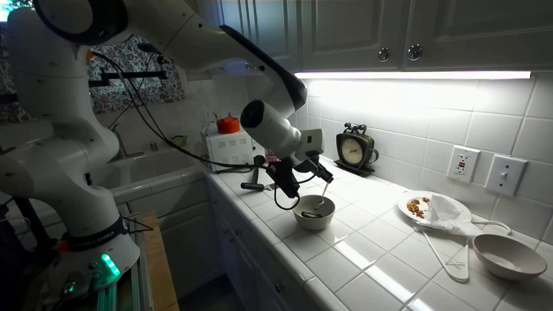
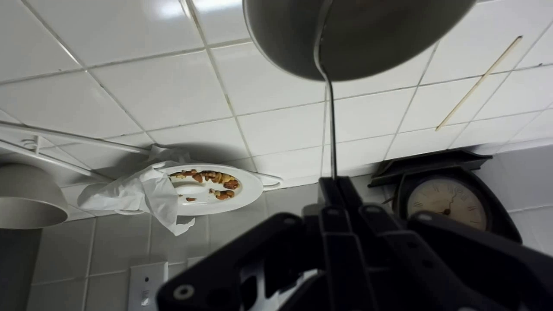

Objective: Use the spoon to stir in the bowl

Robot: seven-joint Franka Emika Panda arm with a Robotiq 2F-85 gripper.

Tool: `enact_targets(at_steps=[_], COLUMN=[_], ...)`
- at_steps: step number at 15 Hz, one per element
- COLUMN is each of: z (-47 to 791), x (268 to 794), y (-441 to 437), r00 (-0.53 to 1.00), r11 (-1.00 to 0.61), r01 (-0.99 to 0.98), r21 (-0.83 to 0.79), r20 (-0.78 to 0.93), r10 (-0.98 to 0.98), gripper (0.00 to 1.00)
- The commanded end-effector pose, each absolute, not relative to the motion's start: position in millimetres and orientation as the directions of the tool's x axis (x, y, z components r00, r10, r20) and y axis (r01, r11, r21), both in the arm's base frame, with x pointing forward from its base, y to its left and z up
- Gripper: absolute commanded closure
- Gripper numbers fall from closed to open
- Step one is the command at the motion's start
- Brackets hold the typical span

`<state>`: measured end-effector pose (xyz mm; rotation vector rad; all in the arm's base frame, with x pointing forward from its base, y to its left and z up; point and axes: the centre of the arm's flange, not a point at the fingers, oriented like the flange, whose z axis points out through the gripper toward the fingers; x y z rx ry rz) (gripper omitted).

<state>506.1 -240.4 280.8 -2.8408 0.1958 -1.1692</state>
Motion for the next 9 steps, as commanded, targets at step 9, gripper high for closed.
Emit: enact_targets(at_steps=[9], z=[231], x=[511], y=[-236], r00=[0.665], r11=[-0.998], r01=[0.009], r21=[-0.063], r20=[0.746], r10=[-0.041], gripper=[0.99])
